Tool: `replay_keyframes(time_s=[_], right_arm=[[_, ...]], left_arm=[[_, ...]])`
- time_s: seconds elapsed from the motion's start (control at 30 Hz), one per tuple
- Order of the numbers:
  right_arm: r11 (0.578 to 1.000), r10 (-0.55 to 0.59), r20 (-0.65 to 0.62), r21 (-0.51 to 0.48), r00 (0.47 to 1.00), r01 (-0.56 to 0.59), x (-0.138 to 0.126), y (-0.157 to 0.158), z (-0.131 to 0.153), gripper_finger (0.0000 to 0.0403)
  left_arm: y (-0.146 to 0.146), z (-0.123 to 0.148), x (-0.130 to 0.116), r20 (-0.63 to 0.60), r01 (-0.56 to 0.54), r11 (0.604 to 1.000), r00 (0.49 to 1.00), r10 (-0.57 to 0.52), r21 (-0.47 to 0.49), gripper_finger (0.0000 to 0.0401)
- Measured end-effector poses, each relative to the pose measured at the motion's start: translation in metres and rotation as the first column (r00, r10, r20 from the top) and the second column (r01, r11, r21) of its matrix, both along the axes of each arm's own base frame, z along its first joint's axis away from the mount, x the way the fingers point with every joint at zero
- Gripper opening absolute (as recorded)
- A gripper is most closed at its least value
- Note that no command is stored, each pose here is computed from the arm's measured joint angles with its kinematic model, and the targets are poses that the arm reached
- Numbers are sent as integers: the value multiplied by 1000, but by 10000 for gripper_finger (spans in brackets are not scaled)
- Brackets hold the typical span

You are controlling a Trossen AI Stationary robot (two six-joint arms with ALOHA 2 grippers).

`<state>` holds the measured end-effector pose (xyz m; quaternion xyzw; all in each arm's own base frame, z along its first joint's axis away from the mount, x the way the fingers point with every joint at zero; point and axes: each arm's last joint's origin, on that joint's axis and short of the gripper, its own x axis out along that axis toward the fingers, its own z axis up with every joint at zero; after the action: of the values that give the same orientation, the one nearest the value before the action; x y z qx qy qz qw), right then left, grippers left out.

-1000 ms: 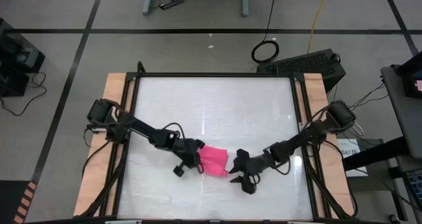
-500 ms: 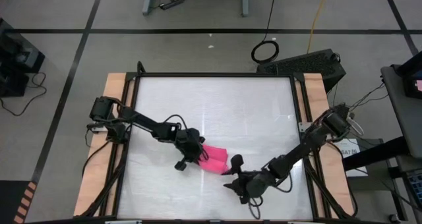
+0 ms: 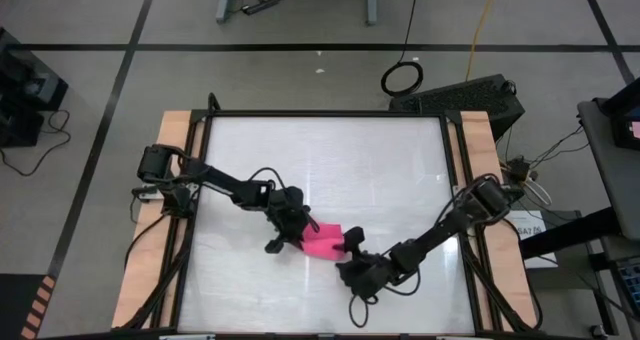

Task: Roll towel
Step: Roll the pink towel

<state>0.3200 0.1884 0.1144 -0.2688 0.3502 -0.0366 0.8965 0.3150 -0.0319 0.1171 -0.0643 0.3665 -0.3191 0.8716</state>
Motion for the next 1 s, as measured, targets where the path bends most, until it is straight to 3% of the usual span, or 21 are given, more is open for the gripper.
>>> replay_keyframes(time_s=[0.33, 0.53, 0.77, 0.93, 1.0], right_arm=[[970, -204, -10, 136, 979, 203, 6, -21, -7, 227], [917, -271, -62, 287, 961, 277, 11, -33, -9, 154], [856, -239, -133, 439, 962, 273, 17, -39, -8, 18], [756, -202, -211, 587, 956, 289, 24, -48, -8, 28], [714, -176, -227, 641, 958, 283, 27, -52, -7, 32]], left_arm=[[0, 1, 0, 8, 27, 999, 1000, -27, -23, 18], [1, 1, 0, 12, 20, 1000, 1000, -20, -4, 27], [1, -1, -1, 7, -7, 999, 1000, 6, 49, 116], [0, 5, -3, 8, -16, 998, 1000, 15, 64, 192], [-2, 10, -6, 10, -37, 992, 999, 36, 124, 209]])
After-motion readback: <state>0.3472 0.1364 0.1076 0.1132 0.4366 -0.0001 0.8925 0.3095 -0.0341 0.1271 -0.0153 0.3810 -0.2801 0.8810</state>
